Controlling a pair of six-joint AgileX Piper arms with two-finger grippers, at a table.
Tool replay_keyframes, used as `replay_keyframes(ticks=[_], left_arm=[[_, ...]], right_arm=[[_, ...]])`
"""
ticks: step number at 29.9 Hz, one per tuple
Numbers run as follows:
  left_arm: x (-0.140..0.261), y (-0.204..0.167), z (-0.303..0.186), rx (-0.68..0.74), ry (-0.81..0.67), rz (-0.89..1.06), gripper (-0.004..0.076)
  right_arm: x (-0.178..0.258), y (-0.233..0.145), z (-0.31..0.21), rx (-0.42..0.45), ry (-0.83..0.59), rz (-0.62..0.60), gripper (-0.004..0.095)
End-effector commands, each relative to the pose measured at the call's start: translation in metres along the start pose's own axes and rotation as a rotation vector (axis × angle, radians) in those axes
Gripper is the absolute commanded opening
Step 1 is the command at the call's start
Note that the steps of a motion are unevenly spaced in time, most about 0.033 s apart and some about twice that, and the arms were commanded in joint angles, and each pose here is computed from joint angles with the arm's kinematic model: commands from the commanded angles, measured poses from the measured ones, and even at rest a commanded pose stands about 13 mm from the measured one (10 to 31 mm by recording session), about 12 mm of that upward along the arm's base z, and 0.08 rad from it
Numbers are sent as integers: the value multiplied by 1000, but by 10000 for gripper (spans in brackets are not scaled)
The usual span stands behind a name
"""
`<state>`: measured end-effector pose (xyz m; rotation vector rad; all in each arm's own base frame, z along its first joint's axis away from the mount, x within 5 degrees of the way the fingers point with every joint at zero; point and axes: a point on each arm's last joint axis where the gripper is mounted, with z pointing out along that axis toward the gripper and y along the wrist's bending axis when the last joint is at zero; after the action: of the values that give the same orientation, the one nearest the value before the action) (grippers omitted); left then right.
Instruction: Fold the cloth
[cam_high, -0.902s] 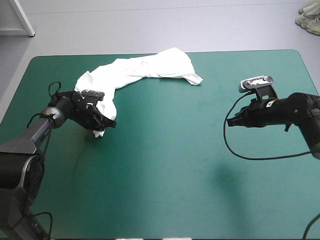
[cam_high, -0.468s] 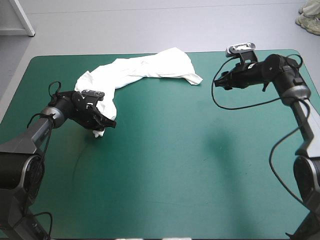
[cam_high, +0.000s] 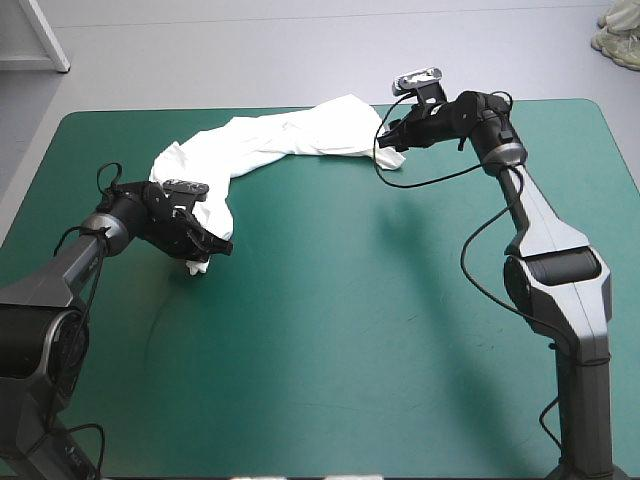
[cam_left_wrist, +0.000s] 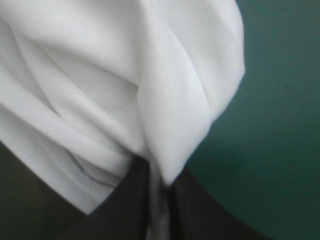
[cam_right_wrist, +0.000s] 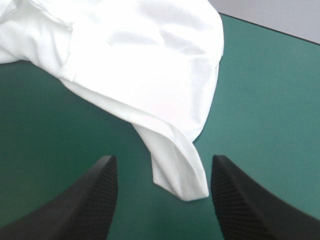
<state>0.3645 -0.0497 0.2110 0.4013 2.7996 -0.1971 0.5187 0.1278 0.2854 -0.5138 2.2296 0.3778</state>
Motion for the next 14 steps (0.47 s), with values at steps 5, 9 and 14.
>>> replay_keyframes(ticks=[5,9,14], left_arm=[[-1,-11,-10,75,3,-70,19],[-1,-11,-10,80,0,-75,19],[-1,-12,-10,85,-2,-80,19]], right_arm=[[-18,-6,4,27,-138,4,540],[-6,-8,20,17,-93,6,540],[8,-4,35,-12,-7,3,494]])
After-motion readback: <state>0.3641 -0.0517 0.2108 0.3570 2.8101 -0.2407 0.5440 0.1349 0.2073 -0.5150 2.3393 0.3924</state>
